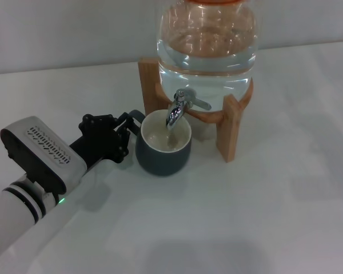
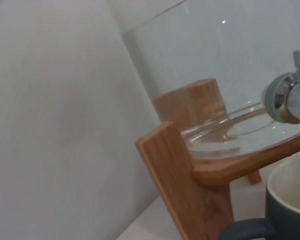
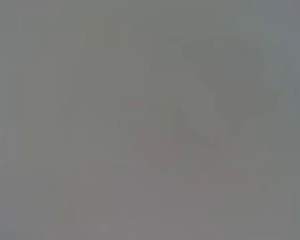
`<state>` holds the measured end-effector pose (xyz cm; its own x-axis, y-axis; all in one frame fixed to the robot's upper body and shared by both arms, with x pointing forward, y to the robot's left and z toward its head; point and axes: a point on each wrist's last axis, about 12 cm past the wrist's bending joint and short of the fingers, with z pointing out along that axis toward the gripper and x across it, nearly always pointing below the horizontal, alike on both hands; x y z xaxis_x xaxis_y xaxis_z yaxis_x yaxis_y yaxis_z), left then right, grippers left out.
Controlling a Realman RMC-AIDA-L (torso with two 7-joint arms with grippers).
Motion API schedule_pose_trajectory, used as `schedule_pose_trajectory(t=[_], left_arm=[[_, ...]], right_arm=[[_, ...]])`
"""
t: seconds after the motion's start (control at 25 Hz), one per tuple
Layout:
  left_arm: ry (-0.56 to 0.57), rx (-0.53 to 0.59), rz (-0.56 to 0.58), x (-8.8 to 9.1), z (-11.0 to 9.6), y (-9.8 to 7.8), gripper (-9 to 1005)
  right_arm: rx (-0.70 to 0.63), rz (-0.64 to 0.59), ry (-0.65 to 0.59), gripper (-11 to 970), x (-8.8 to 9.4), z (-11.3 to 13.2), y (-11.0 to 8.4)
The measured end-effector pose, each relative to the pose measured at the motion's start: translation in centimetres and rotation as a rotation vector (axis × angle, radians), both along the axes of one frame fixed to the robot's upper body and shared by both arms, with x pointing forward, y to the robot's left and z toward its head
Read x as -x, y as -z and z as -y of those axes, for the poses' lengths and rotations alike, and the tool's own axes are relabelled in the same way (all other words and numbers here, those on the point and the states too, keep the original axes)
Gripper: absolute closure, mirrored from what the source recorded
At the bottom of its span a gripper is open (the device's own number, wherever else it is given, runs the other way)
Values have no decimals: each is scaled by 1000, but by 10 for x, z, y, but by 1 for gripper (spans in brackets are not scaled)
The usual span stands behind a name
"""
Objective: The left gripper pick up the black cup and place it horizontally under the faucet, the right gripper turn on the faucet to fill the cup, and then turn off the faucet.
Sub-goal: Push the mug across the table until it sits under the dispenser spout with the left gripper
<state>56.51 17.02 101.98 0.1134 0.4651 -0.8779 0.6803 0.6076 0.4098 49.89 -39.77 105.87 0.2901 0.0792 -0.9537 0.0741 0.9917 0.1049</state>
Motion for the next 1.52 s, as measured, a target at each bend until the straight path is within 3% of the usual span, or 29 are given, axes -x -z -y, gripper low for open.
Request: schedule_pose_trajectory(t=[1.0,1.08,1.52], left_arm=[[11,-14,-5,4,0,3,938],[10,-13,-5,4,0,3,781],[4,-6,-10,6,-1,4,622]], right_arm=[[1,5,-1,104,1,0,0],[1,5,-1,104,1,0,0],[1,5,-2,104,0,0,0]])
